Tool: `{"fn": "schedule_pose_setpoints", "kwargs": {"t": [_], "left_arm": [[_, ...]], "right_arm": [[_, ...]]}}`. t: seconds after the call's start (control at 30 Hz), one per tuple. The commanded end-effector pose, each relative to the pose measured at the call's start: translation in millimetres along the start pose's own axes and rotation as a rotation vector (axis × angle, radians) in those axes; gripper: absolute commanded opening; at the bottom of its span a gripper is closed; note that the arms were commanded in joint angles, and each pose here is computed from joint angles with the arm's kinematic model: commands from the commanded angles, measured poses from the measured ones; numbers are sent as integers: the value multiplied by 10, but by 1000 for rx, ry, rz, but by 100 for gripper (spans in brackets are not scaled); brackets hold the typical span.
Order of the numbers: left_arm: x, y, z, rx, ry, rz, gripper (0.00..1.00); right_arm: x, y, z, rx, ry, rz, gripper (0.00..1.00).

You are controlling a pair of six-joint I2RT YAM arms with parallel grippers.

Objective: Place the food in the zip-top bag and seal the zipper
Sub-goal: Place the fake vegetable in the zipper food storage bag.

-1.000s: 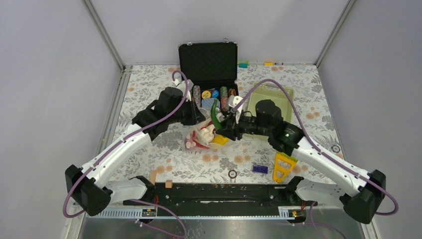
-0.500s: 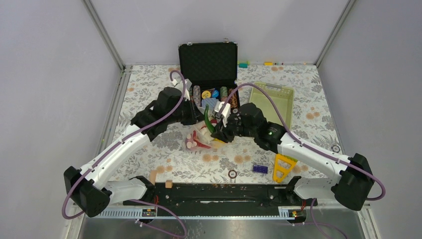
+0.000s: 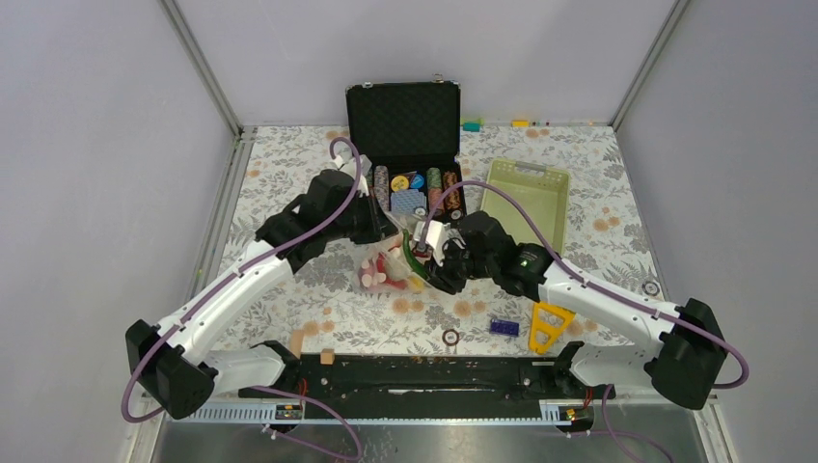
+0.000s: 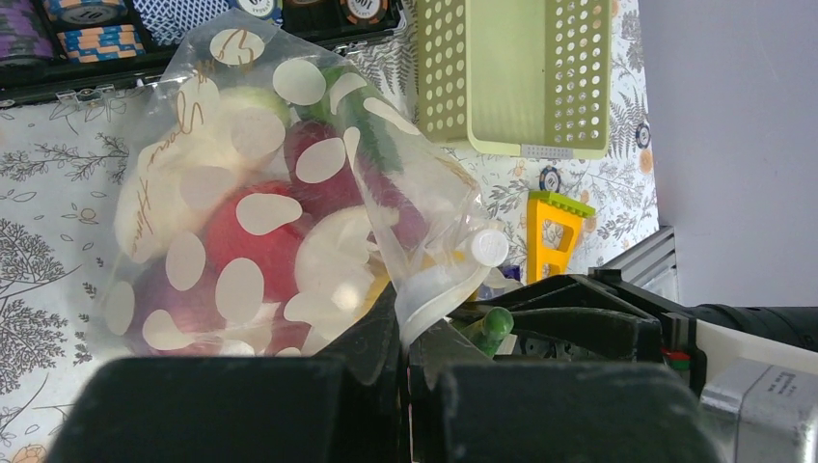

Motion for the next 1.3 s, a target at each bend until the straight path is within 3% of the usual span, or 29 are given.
{"fn": "schedule_pose_setpoints", "kwargs": {"t": [0.0, 0.13, 0.3, 0.43, 0.63, 0.83, 1.03, 1.27], "left_arm": [[69, -174, -196, -4, -90, 55, 0], [66, -189, -203, -11, -80, 53, 0], [68, -219, -207, -21, -68, 68, 0], [88, -247, -209, -34, -66, 84, 0], [162, -342, -151, -99, -66, 124, 0], [180, -358, -69, -151, -88, 110, 0], [115, -295, 16, -150, -64, 90, 0], [59, -336, 165, -171, -17, 145, 0]], "right_arm": [[60, 87, 121, 13, 136, -56, 26], [99, 120, 238, 15, 250, -88, 23], [144, 163, 267, 30, 298, -120, 21], [153, 115, 197, -66, 397, -101, 17], [127, -50, 102, -205, 474, 79, 18], [252, -157, -126, -392, 399, 283, 18], [217, -197, -435, -709, 154, 381, 13], [87, -281, -687, -976, -103, 426, 15]]}}
Point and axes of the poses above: each gripper's point midway between its finger pads, its own x axis back along the fingers, its own y axis along the line the jaws close on, z = x × y, the point moved 7 cm from there along x, back along the fingers, and after that the axes turned 10 degrees about x, right-handed, at the moved point
